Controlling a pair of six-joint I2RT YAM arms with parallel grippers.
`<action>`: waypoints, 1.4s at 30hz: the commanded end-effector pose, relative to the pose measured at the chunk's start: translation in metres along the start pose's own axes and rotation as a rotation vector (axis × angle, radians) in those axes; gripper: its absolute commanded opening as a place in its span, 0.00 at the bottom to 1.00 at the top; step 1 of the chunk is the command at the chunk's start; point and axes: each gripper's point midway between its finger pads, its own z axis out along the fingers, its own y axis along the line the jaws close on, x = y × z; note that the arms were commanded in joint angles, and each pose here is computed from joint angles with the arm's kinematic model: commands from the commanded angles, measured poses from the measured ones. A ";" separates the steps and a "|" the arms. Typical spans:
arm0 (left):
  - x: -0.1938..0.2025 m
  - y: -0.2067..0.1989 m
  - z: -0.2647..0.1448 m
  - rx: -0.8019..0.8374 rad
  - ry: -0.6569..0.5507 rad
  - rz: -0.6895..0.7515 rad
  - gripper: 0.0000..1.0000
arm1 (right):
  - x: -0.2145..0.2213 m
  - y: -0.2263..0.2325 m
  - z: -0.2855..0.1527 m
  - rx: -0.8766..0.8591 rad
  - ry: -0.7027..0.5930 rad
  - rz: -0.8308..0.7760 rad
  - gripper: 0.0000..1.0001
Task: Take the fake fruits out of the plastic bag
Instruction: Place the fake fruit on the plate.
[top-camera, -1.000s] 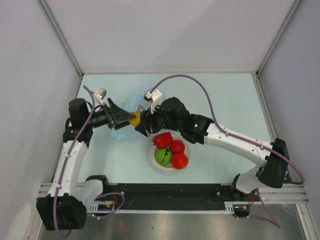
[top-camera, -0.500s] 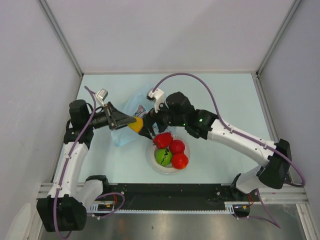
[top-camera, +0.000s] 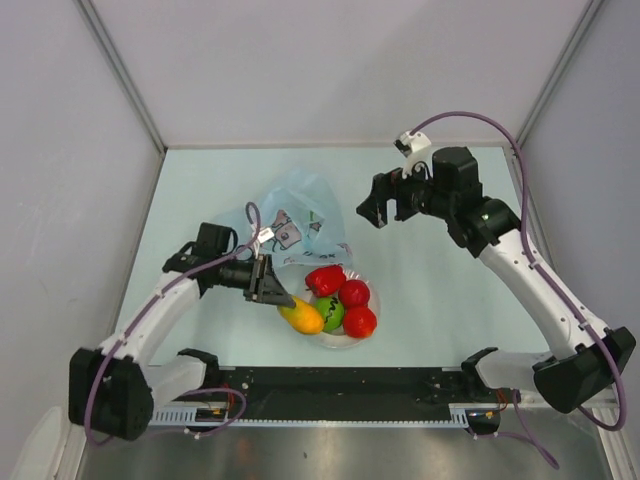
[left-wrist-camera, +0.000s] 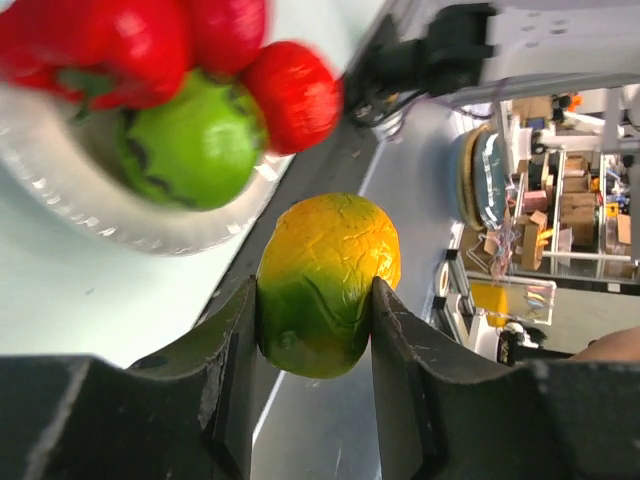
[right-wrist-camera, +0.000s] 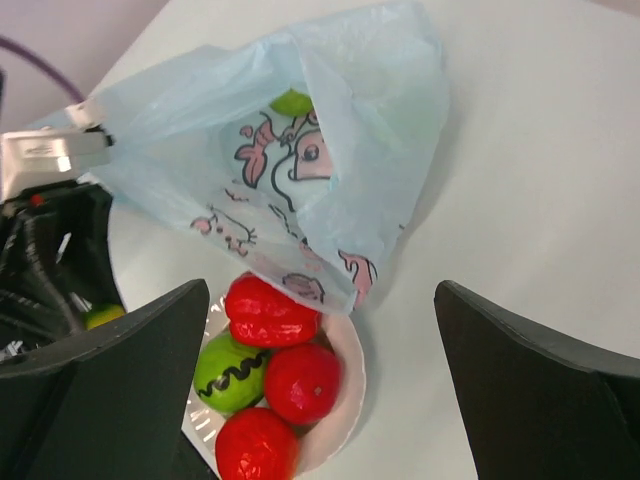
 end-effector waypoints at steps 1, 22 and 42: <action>0.014 0.040 0.011 -0.065 0.129 -0.037 0.00 | 0.016 -0.003 -0.007 -0.005 0.019 -0.017 0.99; -0.050 0.062 0.015 -0.234 0.508 0.289 0.01 | 0.013 -0.041 -0.028 0.070 -0.035 0.094 1.00; -0.033 0.068 0.051 -0.118 0.504 0.164 0.00 | 0.019 -0.055 -0.034 0.093 -0.046 0.139 1.00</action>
